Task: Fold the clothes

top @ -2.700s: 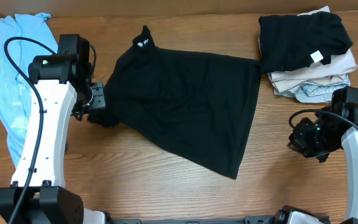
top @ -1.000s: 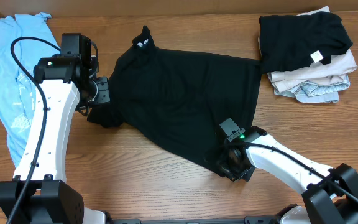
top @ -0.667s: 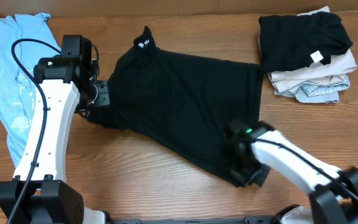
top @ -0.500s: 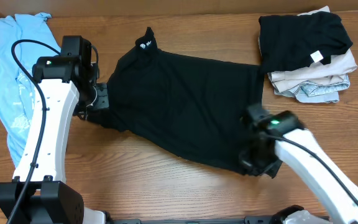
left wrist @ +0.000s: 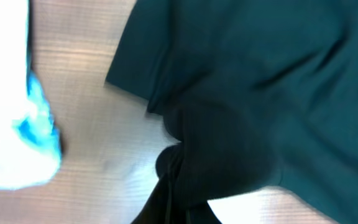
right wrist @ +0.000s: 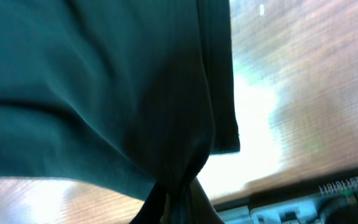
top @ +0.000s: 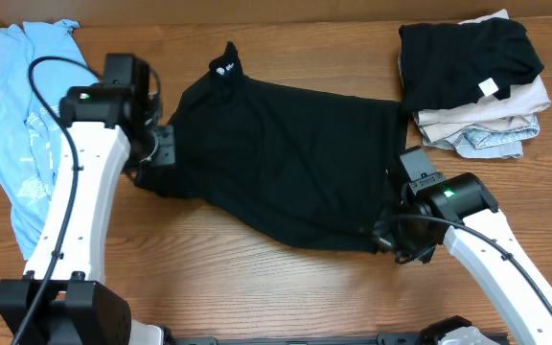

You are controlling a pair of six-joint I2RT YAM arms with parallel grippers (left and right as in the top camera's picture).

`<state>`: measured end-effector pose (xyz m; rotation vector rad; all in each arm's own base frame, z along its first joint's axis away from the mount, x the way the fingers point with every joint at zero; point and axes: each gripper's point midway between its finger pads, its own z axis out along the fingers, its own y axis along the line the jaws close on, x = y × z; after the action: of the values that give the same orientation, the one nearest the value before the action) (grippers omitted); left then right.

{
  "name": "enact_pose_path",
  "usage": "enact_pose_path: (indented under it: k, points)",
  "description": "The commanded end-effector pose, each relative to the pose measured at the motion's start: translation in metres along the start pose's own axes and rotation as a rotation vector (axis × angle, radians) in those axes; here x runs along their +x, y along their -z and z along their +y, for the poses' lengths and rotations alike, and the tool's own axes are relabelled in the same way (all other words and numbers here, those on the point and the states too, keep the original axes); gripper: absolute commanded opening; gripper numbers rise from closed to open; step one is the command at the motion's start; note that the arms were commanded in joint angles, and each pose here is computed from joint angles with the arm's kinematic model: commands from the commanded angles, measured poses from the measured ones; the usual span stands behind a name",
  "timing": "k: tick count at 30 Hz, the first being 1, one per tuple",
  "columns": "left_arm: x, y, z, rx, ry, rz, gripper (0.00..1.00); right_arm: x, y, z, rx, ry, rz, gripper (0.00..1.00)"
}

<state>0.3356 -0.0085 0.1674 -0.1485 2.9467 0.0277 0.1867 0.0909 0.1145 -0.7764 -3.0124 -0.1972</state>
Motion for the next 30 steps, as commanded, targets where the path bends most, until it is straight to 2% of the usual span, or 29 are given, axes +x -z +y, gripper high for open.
enact_pose_path:
  k: [1,6,9,14,22,30]
  points:
    - [-0.012,-0.013,-0.013,0.015,-0.056,-0.048,0.04,-0.031,0.005,-0.002,0.016,-0.01,-0.136,0.04]
    - [-0.052,-0.018,-0.017,0.038,-0.017,-0.204,0.04,-0.076,0.016,-0.006,0.034,-0.052,-0.336,0.04]
    - [-0.072,-0.018,-0.021,0.05,-0.014,-0.283,0.04,-0.097,0.022,-0.001,-0.005,-0.045,-0.402,0.04]
    - [-0.099,-0.036,-0.029,0.057,-0.045,-0.341,0.04,-0.132,0.032,0.013,-0.072,-0.002,-0.511,0.04]
    - [-0.106,-0.089,-0.034,0.056,-0.049,-0.279,0.04,-0.149,-0.014,0.018,0.002,0.006,-0.438,0.04]
    - [-0.138,-0.11,-0.04,0.069,-0.045,-0.375,0.04,-0.177,-0.053,0.026,0.042,-0.001,-0.453,0.04]
